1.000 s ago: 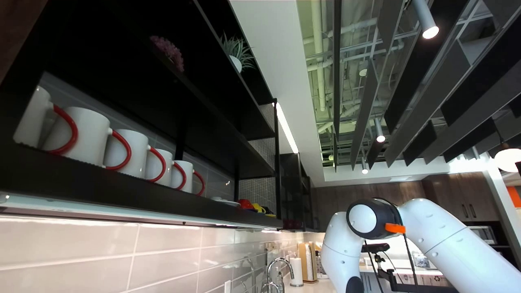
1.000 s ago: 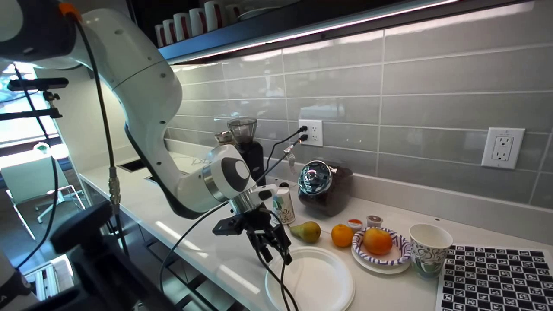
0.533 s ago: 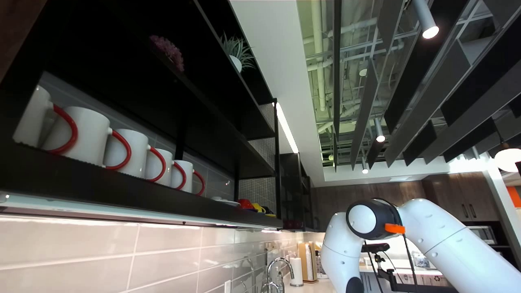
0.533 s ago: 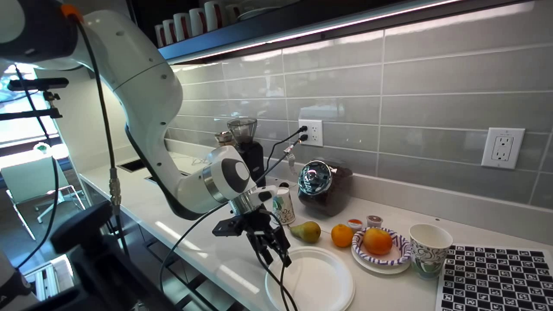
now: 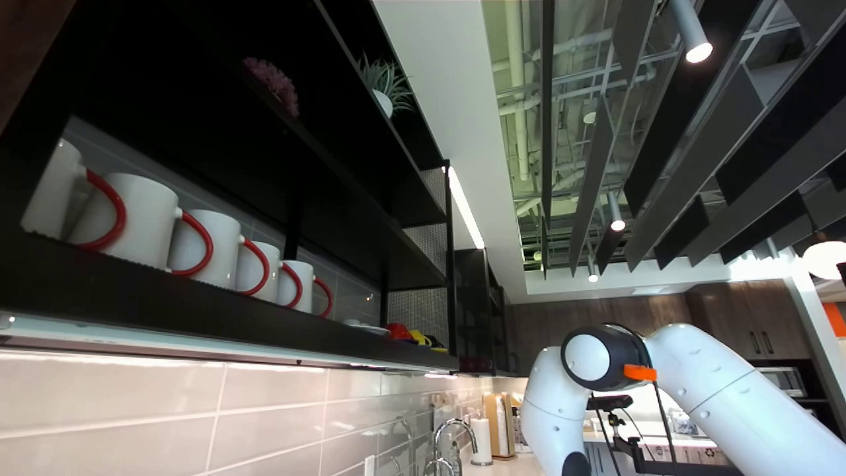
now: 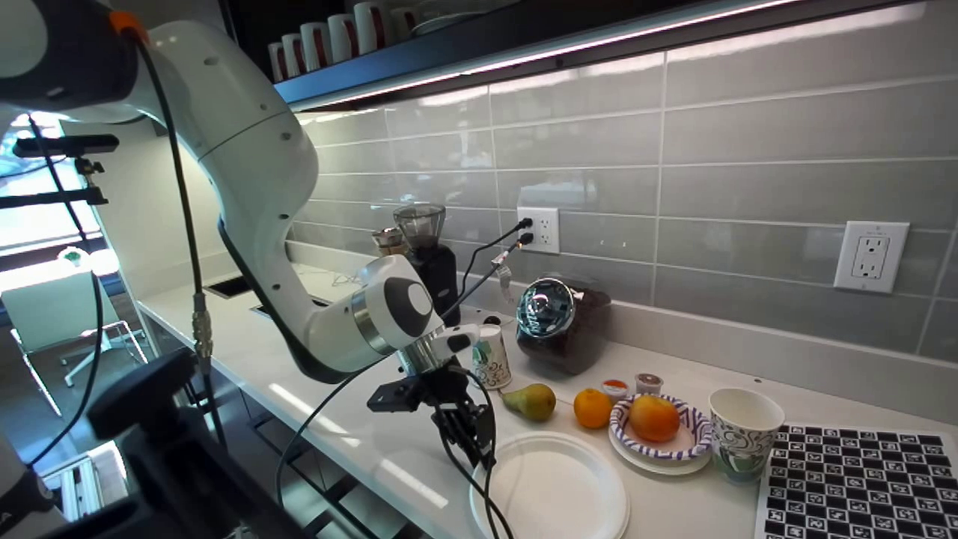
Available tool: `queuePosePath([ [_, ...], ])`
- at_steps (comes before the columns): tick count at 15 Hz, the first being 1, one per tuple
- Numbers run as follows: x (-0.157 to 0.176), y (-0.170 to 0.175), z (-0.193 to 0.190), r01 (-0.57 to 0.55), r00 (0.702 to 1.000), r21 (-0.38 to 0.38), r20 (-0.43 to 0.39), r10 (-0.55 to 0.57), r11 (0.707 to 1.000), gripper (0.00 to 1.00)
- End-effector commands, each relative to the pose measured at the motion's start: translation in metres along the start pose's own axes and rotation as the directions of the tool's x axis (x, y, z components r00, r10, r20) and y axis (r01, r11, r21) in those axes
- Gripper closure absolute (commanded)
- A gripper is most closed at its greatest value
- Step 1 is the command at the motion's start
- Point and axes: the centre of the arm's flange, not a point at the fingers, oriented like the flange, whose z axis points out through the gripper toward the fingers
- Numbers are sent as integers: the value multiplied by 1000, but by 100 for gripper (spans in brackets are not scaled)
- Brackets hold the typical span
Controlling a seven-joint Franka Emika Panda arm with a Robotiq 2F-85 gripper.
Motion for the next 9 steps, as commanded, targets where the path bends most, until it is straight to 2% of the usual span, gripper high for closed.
queuePosePath([
  [1,5,-1,9,-10,1000,-3,5,10,1000,95],
  [3,5,1,11,-12,1000,-9,9,12,1000,100],
  [9,-1,2,-9,-26,1000,-29,-6,26,999,99],
])
